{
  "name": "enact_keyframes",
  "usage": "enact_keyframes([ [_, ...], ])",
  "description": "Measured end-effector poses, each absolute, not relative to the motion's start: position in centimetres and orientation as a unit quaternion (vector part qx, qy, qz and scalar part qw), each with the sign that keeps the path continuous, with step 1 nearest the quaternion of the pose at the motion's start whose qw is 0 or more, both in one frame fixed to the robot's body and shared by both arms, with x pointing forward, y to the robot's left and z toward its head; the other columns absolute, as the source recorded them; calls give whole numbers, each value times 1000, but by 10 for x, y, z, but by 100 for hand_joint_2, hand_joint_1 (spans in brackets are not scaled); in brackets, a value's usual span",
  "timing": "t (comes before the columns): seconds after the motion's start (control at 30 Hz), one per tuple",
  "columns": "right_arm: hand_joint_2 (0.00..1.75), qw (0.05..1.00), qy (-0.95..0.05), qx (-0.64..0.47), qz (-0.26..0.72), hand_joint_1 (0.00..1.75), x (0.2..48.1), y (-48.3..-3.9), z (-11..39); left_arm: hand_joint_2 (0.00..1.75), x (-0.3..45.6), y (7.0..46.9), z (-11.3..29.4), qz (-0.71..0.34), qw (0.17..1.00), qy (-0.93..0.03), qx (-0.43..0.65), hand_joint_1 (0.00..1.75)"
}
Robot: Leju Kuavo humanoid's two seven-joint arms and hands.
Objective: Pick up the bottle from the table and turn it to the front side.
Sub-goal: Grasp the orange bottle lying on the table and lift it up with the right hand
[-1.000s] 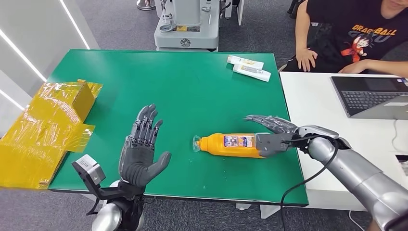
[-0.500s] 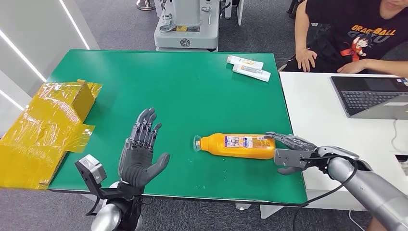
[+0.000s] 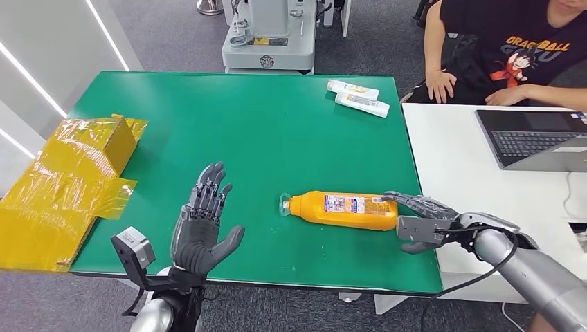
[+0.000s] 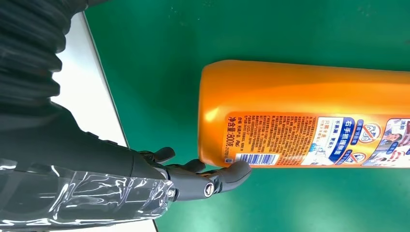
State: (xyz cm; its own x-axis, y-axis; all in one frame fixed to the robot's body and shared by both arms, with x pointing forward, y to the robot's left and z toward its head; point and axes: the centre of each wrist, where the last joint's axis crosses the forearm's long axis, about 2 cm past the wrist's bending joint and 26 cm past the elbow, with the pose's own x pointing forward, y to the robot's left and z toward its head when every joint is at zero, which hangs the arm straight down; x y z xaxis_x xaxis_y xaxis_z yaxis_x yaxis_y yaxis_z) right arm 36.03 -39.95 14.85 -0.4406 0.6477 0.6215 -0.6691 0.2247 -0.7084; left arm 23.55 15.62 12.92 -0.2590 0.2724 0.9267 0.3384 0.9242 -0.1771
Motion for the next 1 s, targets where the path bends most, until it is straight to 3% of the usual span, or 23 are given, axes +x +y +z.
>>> enact_keyframes([
  [0.27, 175, 509, -583, -5, 633, 0, 374, -396, 164, 175, 232, 161, 124, -28, 584, -791, -180, 0],
  [0.63, 175, 452, -618, -38, 643, 0, 438, -353, 245, 175, 232, 160, 124, -33, 583, -792, -181, 0],
  [1.0, 175, 452, -617, -12, 644, 0, 446, -320, 236, 175, 237, 157, 130, -42, 578, -793, -188, 0],
])
